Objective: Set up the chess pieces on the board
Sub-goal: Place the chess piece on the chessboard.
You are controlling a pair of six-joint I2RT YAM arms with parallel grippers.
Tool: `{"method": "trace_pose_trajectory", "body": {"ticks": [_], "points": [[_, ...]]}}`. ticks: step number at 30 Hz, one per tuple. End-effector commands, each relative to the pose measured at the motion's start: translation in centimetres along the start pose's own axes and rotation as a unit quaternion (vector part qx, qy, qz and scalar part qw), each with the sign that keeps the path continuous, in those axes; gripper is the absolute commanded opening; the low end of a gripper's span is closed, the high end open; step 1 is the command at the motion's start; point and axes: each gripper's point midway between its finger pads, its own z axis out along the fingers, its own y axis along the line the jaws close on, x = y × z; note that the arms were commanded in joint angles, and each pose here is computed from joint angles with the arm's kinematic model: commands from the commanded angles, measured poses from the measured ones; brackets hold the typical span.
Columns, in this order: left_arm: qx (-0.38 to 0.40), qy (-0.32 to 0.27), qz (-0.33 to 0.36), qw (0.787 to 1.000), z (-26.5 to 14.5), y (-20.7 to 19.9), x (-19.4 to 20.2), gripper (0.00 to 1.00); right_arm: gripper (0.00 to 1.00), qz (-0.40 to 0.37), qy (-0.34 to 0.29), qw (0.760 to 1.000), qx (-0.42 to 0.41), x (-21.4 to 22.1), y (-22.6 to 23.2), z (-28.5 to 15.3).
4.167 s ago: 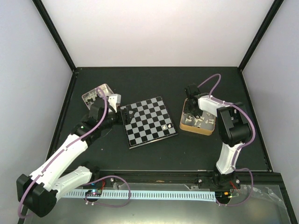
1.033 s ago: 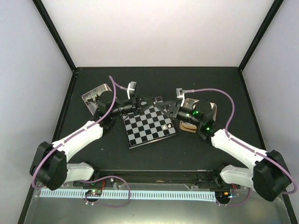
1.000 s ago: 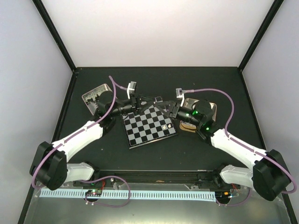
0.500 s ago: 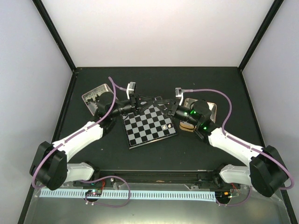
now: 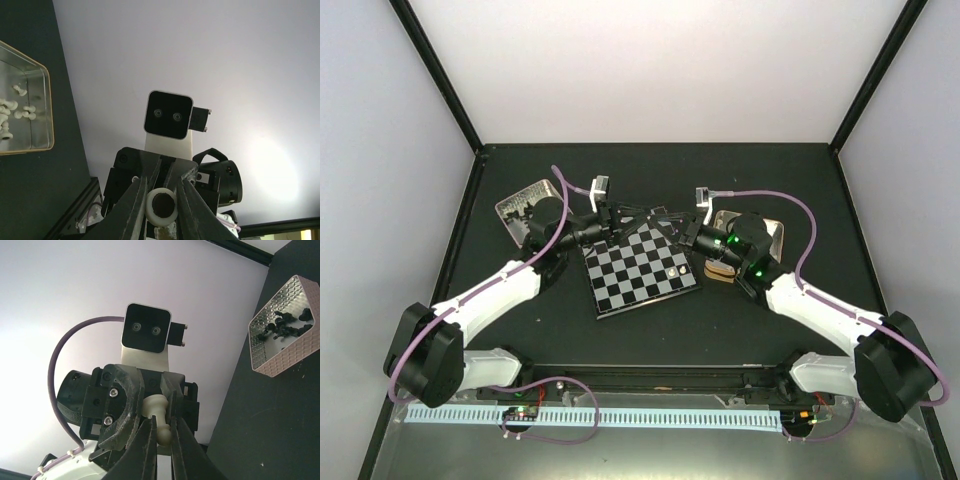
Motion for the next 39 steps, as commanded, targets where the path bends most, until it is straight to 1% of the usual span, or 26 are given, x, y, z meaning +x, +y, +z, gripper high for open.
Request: {"method": "trace_pose_trajectory", "body": {"ticks": [1, 4, 7, 9, 11, 12, 14, 16, 19, 21, 23, 25, 27, 29, 33, 35, 36, 39], "points": [[-0.006, 0.000, 0.014, 1.000, 0.0, 0.3, 0.2, 0.15, 0.01, -0.022, -0.013, 1.000, -0.011, -0.8, 1.8, 0.0], [-0.015, 0.000, 0.016, 1.000, 0.0, 0.7, 0.2, 0.20, 0.01, -0.024, -0.012, 1.000, 0.005, -0.7, 1.2, -0.1], [-0.022, 0.000, 0.020, 1.000, 0.0, 1.1, 0.2, 0.28, 0.01, -0.024, -0.008, 0.999, 0.025, -0.4, 0.4, -0.2], [-0.021, 0.005, 0.028, 0.999, 0.0, 1.1, 0.3, 0.39, 0.01, -0.023, -0.003, 0.999, 0.045, -0.2, -0.4, -0.3], [-0.028, 0.011, 0.039, 0.999, 0.0, 1.3, 0.5, 0.52, 0.01, -0.023, 0.006, 0.998, 0.066, 0.1, -1.2, -0.4], [-0.033, 0.013, 0.041, 0.999, -0.1, 1.6, 0.5, 0.57, 0.01, -0.028, 0.012, 0.996, 0.079, 0.3, -1.7, -0.5], [-0.046, 0.013, 0.049, 0.998, -0.3, 2.3, 0.3, 0.68, 0.01, -0.034, 0.032, 0.990, 0.135, 0.9, -3.4, -1.0], [-0.082, 0.012, 0.052, 0.995, -0.8, 4.0, 0.3, 0.72, 0.01, -0.050, 0.048, 0.982, 0.178, 1.2, -4.7, -1.6], [-0.157, -0.001, 0.060, 0.986, -2.2, 7.1, -0.1, 0.76, 0.01, -0.067, 0.080, 0.964, 0.243, 1.9, -6.9, -2.4], [-0.215, -0.020, 0.073, 0.974, -3.8, 9.3, -0.7, 0.77, 0.01, -0.077, 0.113, 0.945, 0.298, 2.5, -9.1, -3.0], [-0.271, -0.035, 0.090, 0.958, -5.7, 11.4, -1.5, 0.78, 0.01, -0.092, 0.148, 0.920, 0.351, 3.2, -10.9, -3.7], [-0.314, -0.042, 0.098, 0.943, -8.0, 13.2, -2.5, 0.78, 0.01, -0.119, 0.178, 0.892, 0.398, 3.7, -12.3, -4.2], [-0.343, -0.056, 0.091, 0.933, -10.3, 14.5, -3.6, 0.78, 0.01, -0.147, 0.208, 0.862, 0.439, 4.3, -13.4, -4.5], [-0.367, -0.067, 0.089, 0.924, -12.0, 15.4, -4.1, 0.78, 0.01, -0.168, 0.238, 0.827, 0.481, 4.7, -14.7, -5.1], [-0.385, -0.072, 0.100, 0.915, -13.0, 15.8, -4.6, 0.78, 0.01, -0.204, 0.291, 0.766, 0.536, 5.4, -16.4, -5.1], [-0.390, -0.071, 0.100, 0.913, -13.2, 16.0, -4.7, 0.78, 0.01, -0.214, 0.316, 0.740, 0.554, 6.0, -17.4, -5.0], [-0.391, -0.069, 0.099, 0.912, -13.2, 16.2, -4.7, 0.78, 0.01, -0.215, 0.328, 0.729, 0.560, 6.3, -18.1, -4.9], [-0.392, -0.065, 0.098, 0.913, -13.2, 16.5, -4.7, 0.78, 0.01, -0.220, 0.347, 0.714, 0.568, 6.8, -19.1, -4.5]]}}
